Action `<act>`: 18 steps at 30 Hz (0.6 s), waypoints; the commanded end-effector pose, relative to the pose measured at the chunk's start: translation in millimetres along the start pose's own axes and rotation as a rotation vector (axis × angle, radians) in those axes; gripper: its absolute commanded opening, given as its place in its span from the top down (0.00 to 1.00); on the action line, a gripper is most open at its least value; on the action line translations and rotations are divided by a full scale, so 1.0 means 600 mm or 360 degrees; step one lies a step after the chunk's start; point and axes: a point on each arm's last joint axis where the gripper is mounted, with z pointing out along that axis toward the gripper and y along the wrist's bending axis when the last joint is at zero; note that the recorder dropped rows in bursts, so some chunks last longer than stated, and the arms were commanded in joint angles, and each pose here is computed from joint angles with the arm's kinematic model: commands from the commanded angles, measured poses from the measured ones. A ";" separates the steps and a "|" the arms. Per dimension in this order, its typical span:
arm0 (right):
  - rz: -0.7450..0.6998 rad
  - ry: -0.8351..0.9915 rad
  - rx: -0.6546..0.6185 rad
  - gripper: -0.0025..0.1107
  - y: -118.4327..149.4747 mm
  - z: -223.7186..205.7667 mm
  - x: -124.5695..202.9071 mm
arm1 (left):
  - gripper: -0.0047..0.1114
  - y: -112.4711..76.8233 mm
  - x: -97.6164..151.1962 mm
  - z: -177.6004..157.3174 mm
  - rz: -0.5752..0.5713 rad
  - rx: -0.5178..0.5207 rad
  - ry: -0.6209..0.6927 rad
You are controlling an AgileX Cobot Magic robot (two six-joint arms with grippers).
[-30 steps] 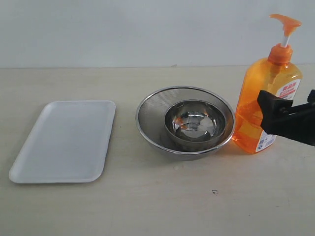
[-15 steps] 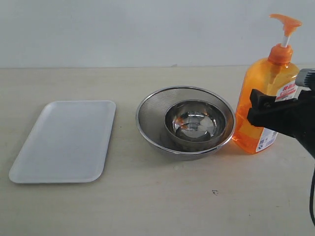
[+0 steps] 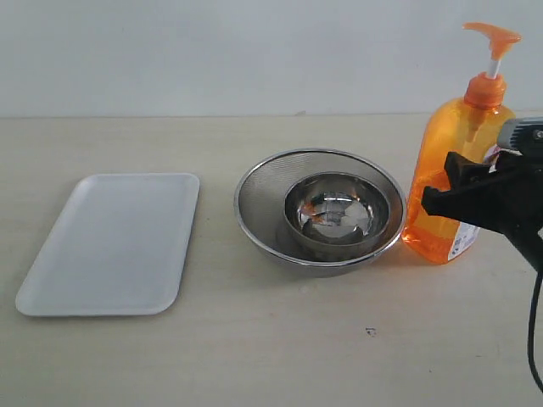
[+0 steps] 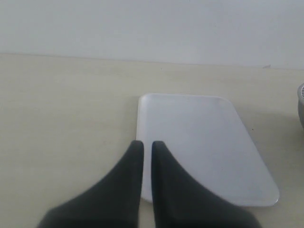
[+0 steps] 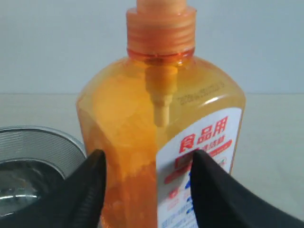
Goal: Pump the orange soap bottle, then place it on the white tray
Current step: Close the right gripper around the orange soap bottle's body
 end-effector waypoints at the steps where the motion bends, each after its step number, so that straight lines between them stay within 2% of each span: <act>1: 0.0004 0.0035 0.0016 0.63 -0.001 0.001 0.002 | 0.91 0.000 0.001 0.000 -0.0004 -0.0004 -0.0007; 6: -0.0116 0.0038 0.0017 0.70 -0.002 0.000 0.002 | 0.91 0.000 0.001 0.000 -0.0004 -0.0004 -0.0007; 10: -0.0082 -0.0022 0.0026 0.66 -0.009 -0.016 0.006 | 0.91 0.000 0.001 0.000 -0.0004 -0.0004 -0.0007; 12: -0.0051 -0.0070 -0.0031 0.55 -0.007 -0.027 0.008 | 0.91 0.000 0.001 0.000 -0.0004 -0.0004 -0.0007; 14: 0.0097 -0.0043 -0.0195 0.07 0.007 -0.031 0.012 | 0.91 0.000 0.001 0.000 -0.0004 -0.0004 -0.0007; 16: 0.0149 -0.0055 -0.0230 0.06 0.015 -0.020 0.002 | 0.91 0.000 0.001 0.000 -0.0004 -0.0004 -0.0007; 18: 0.0144 -0.0068 -0.0152 0.06 0.013 -0.003 -0.005 | 0.91 0.000 0.001 0.000 -0.0004 -0.0004 -0.0007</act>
